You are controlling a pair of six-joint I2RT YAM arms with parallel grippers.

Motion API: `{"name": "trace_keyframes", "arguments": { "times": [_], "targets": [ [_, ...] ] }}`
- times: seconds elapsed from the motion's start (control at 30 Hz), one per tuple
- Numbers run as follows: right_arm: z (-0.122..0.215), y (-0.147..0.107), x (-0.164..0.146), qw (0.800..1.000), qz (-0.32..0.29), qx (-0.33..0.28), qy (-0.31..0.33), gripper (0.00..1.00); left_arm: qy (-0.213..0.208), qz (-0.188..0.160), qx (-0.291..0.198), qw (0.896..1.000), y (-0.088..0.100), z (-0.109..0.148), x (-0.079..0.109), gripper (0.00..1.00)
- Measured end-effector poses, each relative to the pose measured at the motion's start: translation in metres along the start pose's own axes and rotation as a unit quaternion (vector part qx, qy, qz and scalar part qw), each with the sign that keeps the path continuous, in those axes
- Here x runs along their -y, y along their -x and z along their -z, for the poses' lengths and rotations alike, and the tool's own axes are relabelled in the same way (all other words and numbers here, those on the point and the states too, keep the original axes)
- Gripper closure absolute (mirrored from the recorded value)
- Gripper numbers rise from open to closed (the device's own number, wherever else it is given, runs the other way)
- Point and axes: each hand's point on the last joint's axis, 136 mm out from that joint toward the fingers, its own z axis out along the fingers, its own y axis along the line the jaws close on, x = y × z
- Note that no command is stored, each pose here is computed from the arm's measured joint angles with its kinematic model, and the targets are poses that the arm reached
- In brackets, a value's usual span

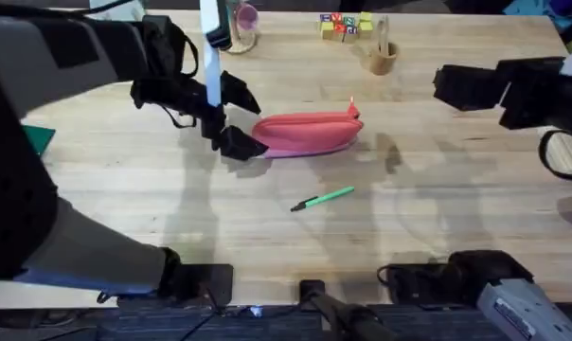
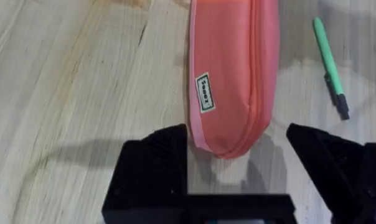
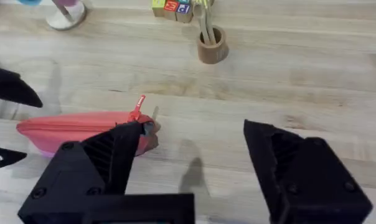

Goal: Unzip the bag, pick up the pens from the table one at a time and place them inside, then zip the bag closed.

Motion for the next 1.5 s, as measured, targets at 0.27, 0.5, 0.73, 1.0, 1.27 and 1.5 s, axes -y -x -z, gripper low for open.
{"name": "trace_keyframes", "arguments": {
  "times": [0.27, 0.5, 0.73, 1.0, 1.27, 1.5],
  "targets": [
    [0.000, 0.000, 0.000, 1.000, 0.000, 0.000, 0.000, 0.006, -0.002, -0.009, 0.015, 1.000, 0.007, -0.001, 0.000, 0.310],
    [0.000, 0.000, 0.000, 1.000, 0.000, 0.000, 0.000, 0.006, -0.005, -0.012, 0.017, 1.000, 0.008, -0.002, 0.001, 0.953],
    [0.000, 0.000, -0.001, 1.000, -0.003, 0.001, 0.003, 0.006, -0.005, -0.012, 0.017, 1.000, 0.008, -0.002, 0.001, 0.956],
    [-0.005, 0.010, -0.017, 0.998, -0.016, 0.010, 0.053, 0.006, -0.005, -0.012, 0.017, 1.000, 0.008, -0.002, 0.001, 0.957],
    [-0.028, 0.021, -0.031, 0.993, -0.041, -0.067, 0.083, 0.006, -0.005, -0.012, 0.017, 1.000, 0.008, -0.002, 0.001, 0.957],
    [-0.051, 0.015, -0.050, 0.976, -0.047, -0.183, 0.105, 0.006, -0.005, -0.012, 0.017, 1.000, 0.008, -0.002, 0.001, 0.957]
  ]
}}
